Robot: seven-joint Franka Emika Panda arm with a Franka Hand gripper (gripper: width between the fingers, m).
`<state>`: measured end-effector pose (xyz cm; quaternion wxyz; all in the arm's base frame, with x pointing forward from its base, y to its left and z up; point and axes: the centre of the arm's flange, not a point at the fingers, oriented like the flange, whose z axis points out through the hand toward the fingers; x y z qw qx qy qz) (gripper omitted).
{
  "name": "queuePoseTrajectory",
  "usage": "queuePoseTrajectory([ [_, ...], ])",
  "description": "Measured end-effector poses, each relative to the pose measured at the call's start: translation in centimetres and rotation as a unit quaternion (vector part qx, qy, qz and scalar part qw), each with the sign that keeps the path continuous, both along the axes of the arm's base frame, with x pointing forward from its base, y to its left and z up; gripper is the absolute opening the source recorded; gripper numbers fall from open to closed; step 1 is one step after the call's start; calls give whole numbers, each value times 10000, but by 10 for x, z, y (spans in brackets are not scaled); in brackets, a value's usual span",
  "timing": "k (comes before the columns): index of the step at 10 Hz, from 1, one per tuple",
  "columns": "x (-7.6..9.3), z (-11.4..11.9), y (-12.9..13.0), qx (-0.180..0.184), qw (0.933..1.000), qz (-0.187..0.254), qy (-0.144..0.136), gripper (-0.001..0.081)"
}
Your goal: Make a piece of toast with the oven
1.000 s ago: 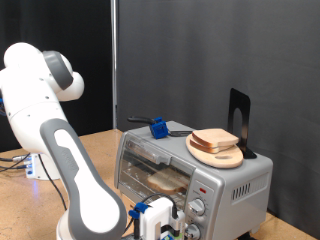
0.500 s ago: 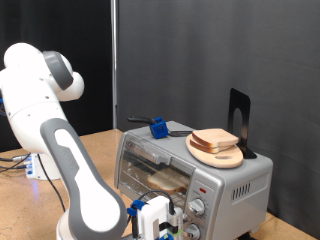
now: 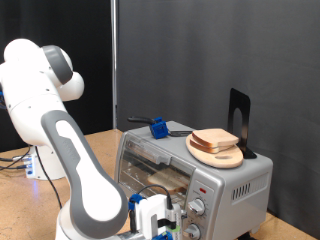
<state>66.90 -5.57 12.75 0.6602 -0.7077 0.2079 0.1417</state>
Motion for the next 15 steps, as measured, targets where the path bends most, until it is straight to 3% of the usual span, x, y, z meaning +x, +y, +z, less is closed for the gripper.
queuePoseTrajectory([
  [6,3,2,4,-86,10000,-39,-28,682],
  [7,3,2,4,-94,9999,-41,-28,559],
  [8,3,2,5,-99,9999,-41,-28,559],
  [9,3,2,5,-100,9999,-38,-28,422],
  [10,4,2,6,-100,9999,-35,-28,422],
  [11,4,2,6,-99,9999,-30,-27,239],
  [12,4,2,7,-99,9999,-22,-27,105],
  [13,4,2,9,-99,9999,-13,-27,105],
  [14,4,2,10,-99,9999,-4,-23,22],
  [15,4,2,11,-95,10000,6,1,6],
])
